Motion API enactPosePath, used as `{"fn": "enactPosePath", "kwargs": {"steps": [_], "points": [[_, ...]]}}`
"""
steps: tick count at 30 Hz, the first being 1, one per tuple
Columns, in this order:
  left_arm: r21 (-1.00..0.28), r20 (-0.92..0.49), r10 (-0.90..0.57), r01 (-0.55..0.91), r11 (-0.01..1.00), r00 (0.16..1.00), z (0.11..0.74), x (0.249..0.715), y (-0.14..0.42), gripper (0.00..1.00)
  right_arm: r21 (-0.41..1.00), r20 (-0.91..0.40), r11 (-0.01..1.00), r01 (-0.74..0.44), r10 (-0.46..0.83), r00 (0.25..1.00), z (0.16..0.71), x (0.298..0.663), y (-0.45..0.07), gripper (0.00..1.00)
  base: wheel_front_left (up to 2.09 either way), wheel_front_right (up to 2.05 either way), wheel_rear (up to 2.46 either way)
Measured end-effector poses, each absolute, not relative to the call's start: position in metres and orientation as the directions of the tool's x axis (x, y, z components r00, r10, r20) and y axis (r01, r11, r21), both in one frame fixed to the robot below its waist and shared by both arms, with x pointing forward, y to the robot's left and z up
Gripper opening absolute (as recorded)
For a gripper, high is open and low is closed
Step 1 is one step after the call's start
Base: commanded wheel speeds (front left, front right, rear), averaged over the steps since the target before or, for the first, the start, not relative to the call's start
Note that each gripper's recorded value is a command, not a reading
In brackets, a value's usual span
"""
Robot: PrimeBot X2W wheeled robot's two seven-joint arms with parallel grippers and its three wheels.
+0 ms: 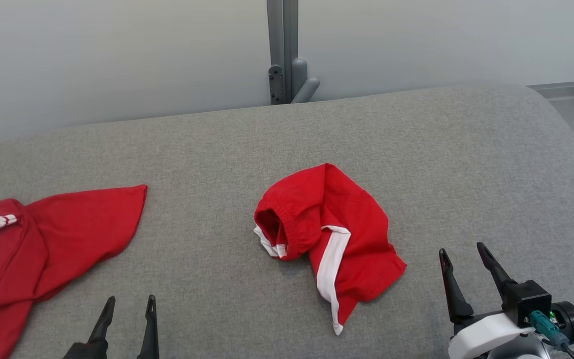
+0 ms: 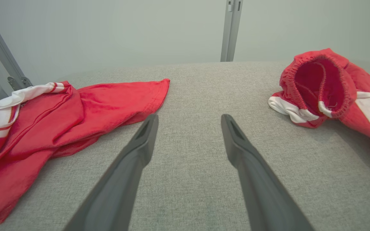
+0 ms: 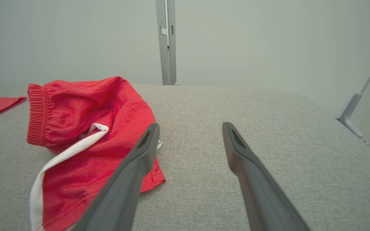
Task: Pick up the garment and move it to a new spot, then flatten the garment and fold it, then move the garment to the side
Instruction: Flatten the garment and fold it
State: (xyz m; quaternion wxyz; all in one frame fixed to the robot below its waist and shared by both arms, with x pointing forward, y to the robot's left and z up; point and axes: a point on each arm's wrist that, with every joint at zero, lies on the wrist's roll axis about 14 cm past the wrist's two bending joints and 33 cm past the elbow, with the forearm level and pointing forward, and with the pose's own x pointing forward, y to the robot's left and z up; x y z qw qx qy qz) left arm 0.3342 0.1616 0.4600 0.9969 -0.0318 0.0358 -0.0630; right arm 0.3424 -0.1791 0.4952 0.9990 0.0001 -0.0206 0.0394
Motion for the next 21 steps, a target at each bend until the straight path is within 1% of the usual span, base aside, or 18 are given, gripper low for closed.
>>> {"fn": "enactPosePath", "kwargs": {"steps": [2,5,9,12,13,18,21], "points": [[-0.062,-0.060,-0.150,0.146,0.987,0.987,0.462,0.336,0.155,1.00,-0.003,0.040,0.997,-0.076,0.076,0.996,0.495,0.342,-0.180,1.00,0.00,0.00,0.00],[-0.057,-0.043,-0.235,0.232,0.971,0.971,0.468,0.340,0.128,1.00,-0.007,0.038,0.997,-0.076,0.076,0.996,0.495,0.342,-0.181,1.00,0.00,0.00,0.00],[-0.032,-0.030,-0.376,0.375,0.926,0.926,0.472,0.349,0.086,1.00,-0.011,0.045,0.997,-0.074,0.074,0.996,0.497,0.345,-0.182,1.00,0.00,0.00,0.00],[-0.007,-0.045,-0.479,0.479,0.878,0.877,0.469,0.355,0.058,1.00,-0.011,0.045,0.998,-0.062,0.063,0.997,0.498,0.347,-0.186,1.00,0.00,0.00,0.00],[-0.007,-0.045,-0.479,0.479,0.878,0.877,0.469,0.355,0.058,1.00,-0.011,0.045,0.998,-0.062,0.063,0.997,0.498,0.347,-0.186,1.00,0.00,0.00,0.00],[0.037,-0.107,-0.604,0.610,0.792,0.790,0.452,0.368,0.025,1.00,-0.006,0.035,1.000,-0.027,0.027,0.999,0.495,0.352,-0.197,1.00,0.00,0.00,0.00],[0.053,-0.152,-0.644,0.657,0.752,0.750,0.439,0.375,0.013,1.00,-0.003,0.022,1.000,0.009,-0.009,1.000,0.491,0.350,-0.208,1.00,0.00,0.00,0.00]]}}
